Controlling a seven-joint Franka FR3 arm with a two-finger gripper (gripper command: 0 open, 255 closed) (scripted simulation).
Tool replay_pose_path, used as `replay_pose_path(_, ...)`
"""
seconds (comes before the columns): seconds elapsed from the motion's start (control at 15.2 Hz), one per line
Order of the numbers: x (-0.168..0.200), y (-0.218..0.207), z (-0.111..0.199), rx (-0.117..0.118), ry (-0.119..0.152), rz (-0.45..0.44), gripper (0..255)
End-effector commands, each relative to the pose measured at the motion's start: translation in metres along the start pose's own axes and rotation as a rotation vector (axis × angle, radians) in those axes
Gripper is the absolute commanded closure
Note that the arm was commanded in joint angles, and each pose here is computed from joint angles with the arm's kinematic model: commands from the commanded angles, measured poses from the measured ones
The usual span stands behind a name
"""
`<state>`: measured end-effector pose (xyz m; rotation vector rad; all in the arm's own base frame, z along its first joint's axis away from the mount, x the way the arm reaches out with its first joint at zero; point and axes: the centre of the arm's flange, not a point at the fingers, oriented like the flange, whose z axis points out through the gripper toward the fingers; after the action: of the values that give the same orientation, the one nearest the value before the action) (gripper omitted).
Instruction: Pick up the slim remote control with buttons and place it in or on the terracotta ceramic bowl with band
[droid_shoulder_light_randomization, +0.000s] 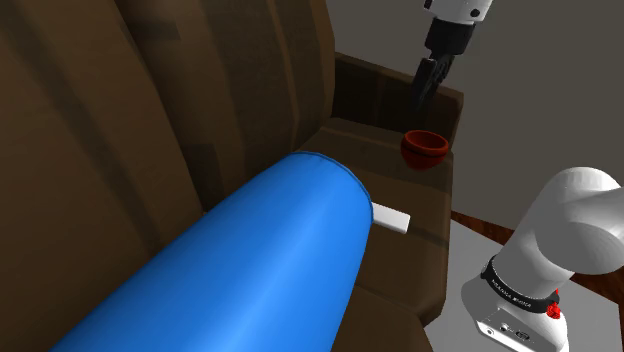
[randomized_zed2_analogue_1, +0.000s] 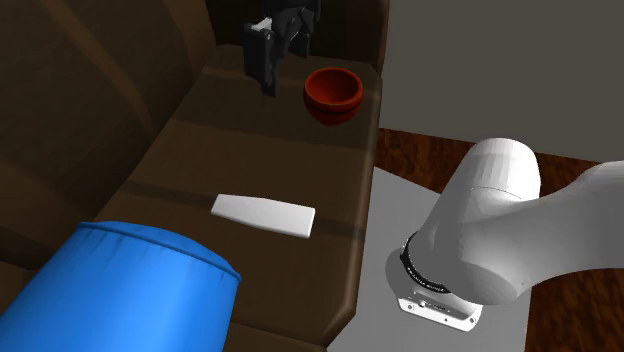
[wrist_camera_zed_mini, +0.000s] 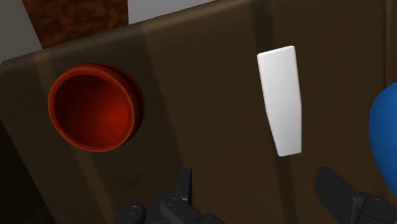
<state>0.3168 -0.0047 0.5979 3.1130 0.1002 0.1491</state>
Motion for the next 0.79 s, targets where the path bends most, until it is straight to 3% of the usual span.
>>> replay_pose_path(0.0, 0.0, 0.0, 0.0, 0.0, 0.0, 0.0, 0)
replay_pose_path(0.73, 0.016, -0.064, 0.13, 0.01, -0.055, -0.129, 0)
